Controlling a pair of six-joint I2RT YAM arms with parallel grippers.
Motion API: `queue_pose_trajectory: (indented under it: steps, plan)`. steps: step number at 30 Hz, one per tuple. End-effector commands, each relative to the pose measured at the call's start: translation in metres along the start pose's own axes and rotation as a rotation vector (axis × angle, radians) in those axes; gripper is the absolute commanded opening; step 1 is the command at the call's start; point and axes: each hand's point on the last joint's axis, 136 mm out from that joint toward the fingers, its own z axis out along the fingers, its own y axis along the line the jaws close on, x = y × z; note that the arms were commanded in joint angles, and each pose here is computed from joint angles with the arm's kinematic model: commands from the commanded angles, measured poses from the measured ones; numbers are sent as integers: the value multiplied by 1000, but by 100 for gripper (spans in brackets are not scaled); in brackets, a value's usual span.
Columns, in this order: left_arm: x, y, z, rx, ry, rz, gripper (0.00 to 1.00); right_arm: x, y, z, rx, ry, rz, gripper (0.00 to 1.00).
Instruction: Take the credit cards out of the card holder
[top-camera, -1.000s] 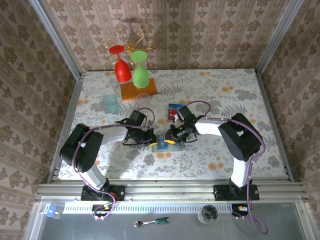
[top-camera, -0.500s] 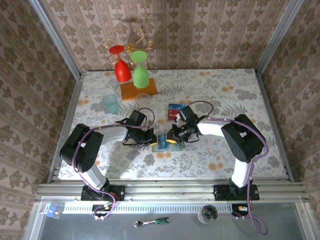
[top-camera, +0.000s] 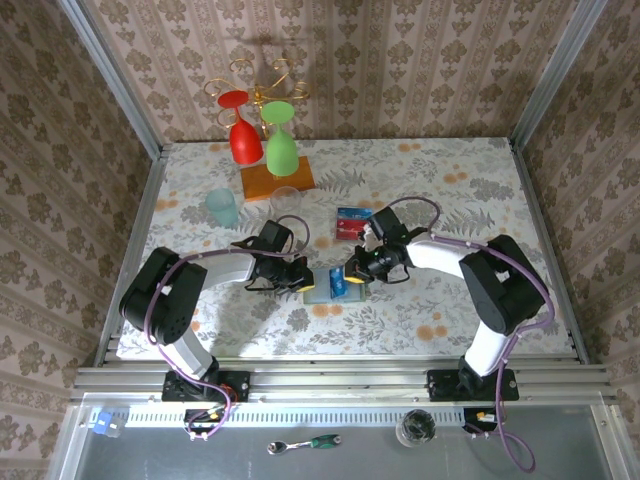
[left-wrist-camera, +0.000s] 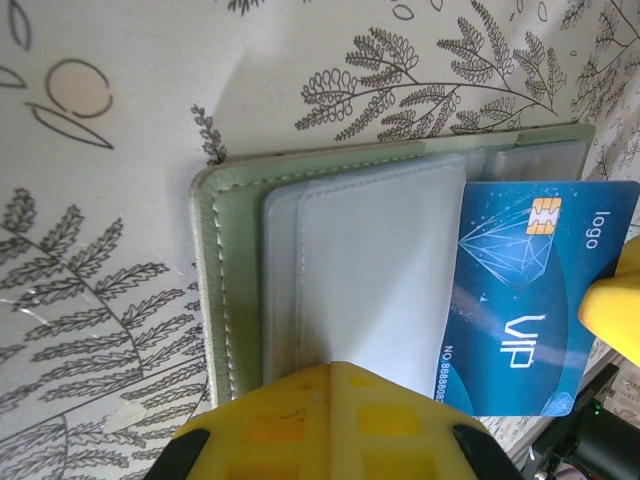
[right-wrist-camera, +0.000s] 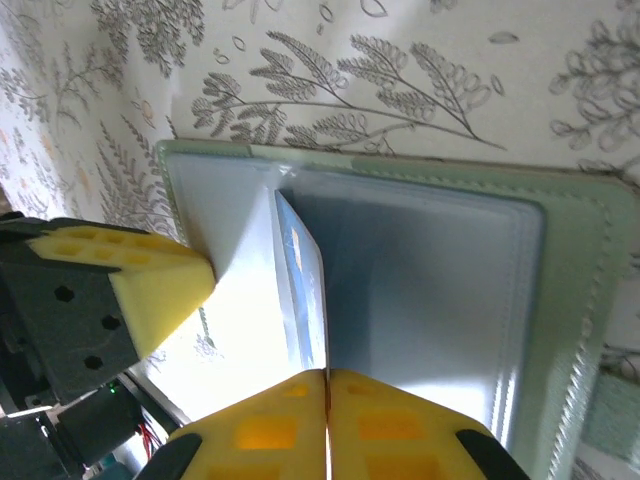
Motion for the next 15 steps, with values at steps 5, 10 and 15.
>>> queue_pose_trajectory:
  steps: [5,10,15]
  plan:
    - [5,6,0,-28,23,-7,0,3,-5,-9,84,2,-31,6]
    - [4,3,0,-14,21,-5,0,4,-1,-5,131,1,-59,6]
    - [4,1,3,-2,27,-7,0,5,3,-2,175,-5,-77,6]
